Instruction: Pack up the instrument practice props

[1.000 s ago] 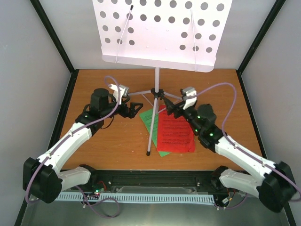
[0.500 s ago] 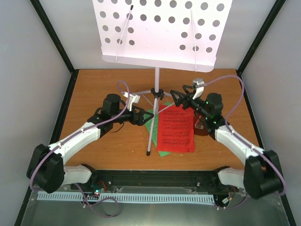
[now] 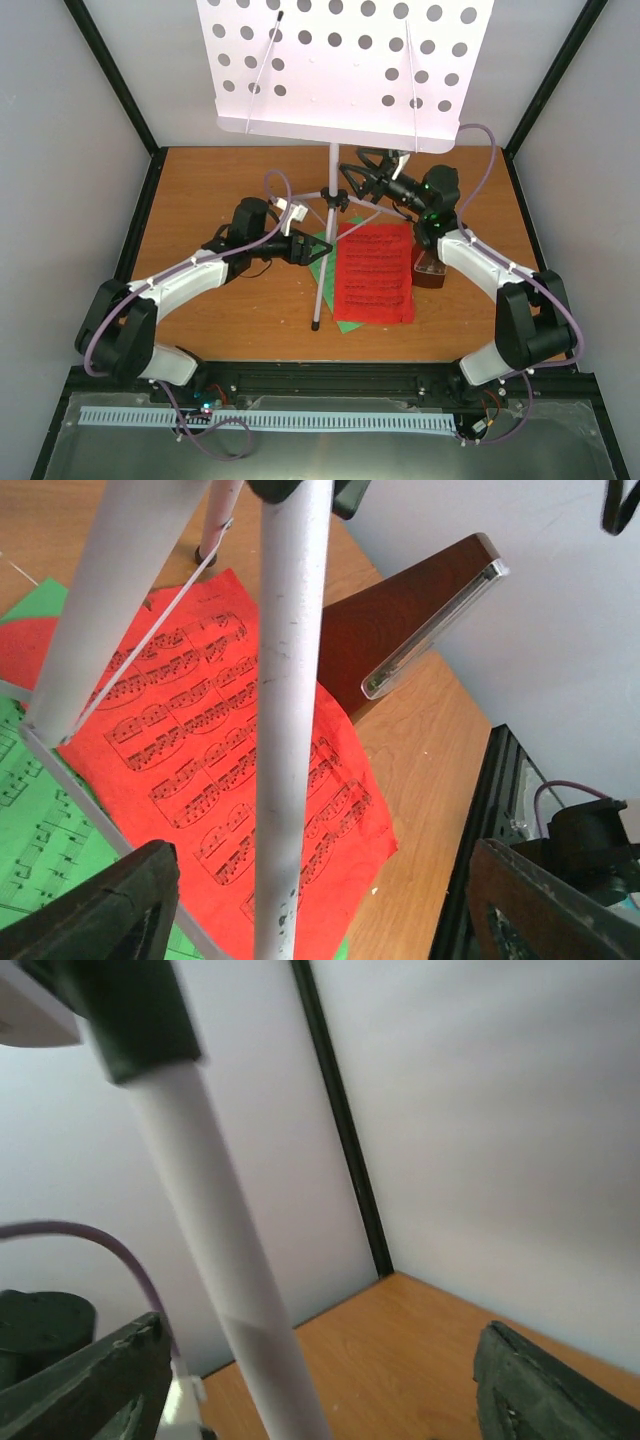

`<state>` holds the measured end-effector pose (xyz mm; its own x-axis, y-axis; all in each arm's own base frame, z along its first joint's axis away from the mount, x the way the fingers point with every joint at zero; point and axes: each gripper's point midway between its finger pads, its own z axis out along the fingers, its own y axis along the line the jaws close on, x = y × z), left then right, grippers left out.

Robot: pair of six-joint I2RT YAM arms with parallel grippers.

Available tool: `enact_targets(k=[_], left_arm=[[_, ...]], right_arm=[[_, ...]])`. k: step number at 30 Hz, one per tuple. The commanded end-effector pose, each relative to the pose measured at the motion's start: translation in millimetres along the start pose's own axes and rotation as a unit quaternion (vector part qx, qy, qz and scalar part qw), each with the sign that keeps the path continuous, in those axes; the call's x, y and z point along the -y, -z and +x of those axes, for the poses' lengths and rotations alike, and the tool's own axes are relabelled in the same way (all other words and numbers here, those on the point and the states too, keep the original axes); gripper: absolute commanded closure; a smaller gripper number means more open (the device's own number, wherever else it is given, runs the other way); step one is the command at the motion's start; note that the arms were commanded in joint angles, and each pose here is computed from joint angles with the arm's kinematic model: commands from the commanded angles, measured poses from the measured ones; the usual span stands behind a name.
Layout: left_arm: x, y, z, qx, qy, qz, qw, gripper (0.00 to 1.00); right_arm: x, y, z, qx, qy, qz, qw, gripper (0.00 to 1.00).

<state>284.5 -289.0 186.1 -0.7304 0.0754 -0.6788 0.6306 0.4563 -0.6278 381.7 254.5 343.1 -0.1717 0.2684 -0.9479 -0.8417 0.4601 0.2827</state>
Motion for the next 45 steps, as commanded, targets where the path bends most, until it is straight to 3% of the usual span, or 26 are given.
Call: enact_targets(k=[1, 5, 11, 16, 22, 37, 41, 45], left_arm=[[19.4, -7.1, -17.3, 0.006, -0.038, 0.046, 0.998, 0.25], [15.4, -12.8, -18.1, -0.001, -0.040, 0.046, 0.998, 0.41], [15.3, -16.5, -21.9, 0.000, -0.059, 0.049, 0.997, 0.54], [8.6, -19.5, -19.8, 0.001, -0.076, 0.040, 0.996, 0.60], [3.8, -26.0, -16.5, -0.004, -0.069, 0.045, 0.997, 0.64], [-2.0, -24.2, -19.1, 0.011, -0.069, 0.026, 0.997, 0.99], [5.1, -18.9, -28.8, 0.026, -0.091, 0.025, 0.995, 1.00], [10.4, -13.0, -43.5, 0.049, -0.107, 0.015, 0.993, 1.00]], right_arm=[[-31.4, -8.9, -31.3, 0.047, 0.040, -0.069, 0.996, 0.23], [-33.3, -18.8, -46.2, 0.060, 0.045, -0.084, 0.994, 0.30], [-40.5, -32.2, -64.7, 0.059, 0.063, -0.108, 0.990, 0.32], [-43.7, -44.3, -71.9, 0.030, 0.081, -0.126, 0.988, 0.43], [-47.5, -50.8, -64.9, -0.015, 0.087, -0.147, 0.985, 0.46], [-59.5, -54.2, -74.3, -0.036, 0.092, -0.179, 0.979, 0.78], [-63.7, -57.4, -90.4, -0.041, 0.109, -0.175, 0.978, 0.91], [-71.0, -55.2, -96.1, -0.037, 0.121, -0.175, 0.976, 0.91]])
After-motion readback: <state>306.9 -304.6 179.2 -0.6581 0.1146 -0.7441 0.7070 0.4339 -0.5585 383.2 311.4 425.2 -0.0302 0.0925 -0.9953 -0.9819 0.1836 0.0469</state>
